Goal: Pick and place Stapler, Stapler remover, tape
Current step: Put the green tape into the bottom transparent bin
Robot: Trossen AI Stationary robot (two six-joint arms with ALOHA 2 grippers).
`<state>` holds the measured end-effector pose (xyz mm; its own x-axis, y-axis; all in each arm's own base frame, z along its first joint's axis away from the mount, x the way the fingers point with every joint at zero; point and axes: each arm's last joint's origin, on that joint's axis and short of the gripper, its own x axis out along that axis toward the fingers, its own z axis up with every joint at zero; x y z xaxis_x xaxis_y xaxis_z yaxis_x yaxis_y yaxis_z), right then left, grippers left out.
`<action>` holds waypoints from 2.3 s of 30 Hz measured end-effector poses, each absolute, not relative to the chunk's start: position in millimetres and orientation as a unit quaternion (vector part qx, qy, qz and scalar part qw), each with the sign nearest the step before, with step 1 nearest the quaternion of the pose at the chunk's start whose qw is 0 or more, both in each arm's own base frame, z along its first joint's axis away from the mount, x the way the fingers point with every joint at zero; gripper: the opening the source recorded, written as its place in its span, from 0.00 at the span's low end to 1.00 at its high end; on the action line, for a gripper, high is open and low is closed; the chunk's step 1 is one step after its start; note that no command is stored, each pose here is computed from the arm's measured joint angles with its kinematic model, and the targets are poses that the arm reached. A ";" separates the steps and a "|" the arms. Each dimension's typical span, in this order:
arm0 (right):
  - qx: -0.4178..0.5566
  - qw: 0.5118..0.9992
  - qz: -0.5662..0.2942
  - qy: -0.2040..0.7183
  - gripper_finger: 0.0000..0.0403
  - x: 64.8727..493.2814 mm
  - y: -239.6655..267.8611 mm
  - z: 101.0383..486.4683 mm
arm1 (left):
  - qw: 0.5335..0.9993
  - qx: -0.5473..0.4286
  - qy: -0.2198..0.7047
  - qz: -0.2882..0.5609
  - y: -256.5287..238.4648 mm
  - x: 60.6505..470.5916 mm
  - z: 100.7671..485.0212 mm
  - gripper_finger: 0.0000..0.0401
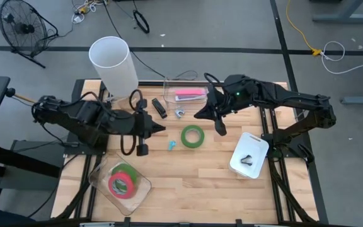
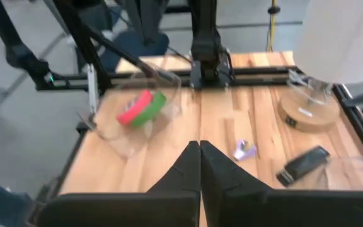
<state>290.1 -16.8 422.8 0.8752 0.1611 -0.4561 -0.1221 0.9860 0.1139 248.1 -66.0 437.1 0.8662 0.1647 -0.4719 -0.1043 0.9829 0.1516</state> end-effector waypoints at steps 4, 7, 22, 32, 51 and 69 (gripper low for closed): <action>0.030 0.961 0.066 0.268 0.00 287.8 -17.3 417.4 | 0.968 0.037 0.244 0.048 -56.4 246.9 424.6 0.01; 0.025 0.954 0.070 0.291 0.00 286.0 -17.1 412.7 | 0.971 0.021 0.234 0.039 -49.3 246.5 411.7 0.01; 0.024 0.927 0.069 0.367 0.00 296.7 -18.1 323.4 | 0.980 -0.023 0.190 0.060 -20.2 217.9 389.3 0.01; -0.010 0.910 0.044 0.413 0.12 299.9 -18.2 265.8 | 0.987 -0.021 0.133 0.089 -4.6 176.4 412.3 0.01; -0.100 0.838 0.108 0.526 0.69 333.5 -11.5 181.9 | 0.980 -0.012 0.121 0.159 8.8 158.2 417.4 0.03; -0.129 0.811 0.120 0.558 0.66 348.6 -9.1 135.6 | 0.979 -0.025 0.121 0.162 8.9 158.1 417.1 0.02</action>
<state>348.6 -9.1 135.6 0.3484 0.0500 -0.9360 -0.3380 0.9381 -0.0757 158.1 8.9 417.1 0.9180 0.3121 -0.2445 -0.3242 0.9459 -0.0098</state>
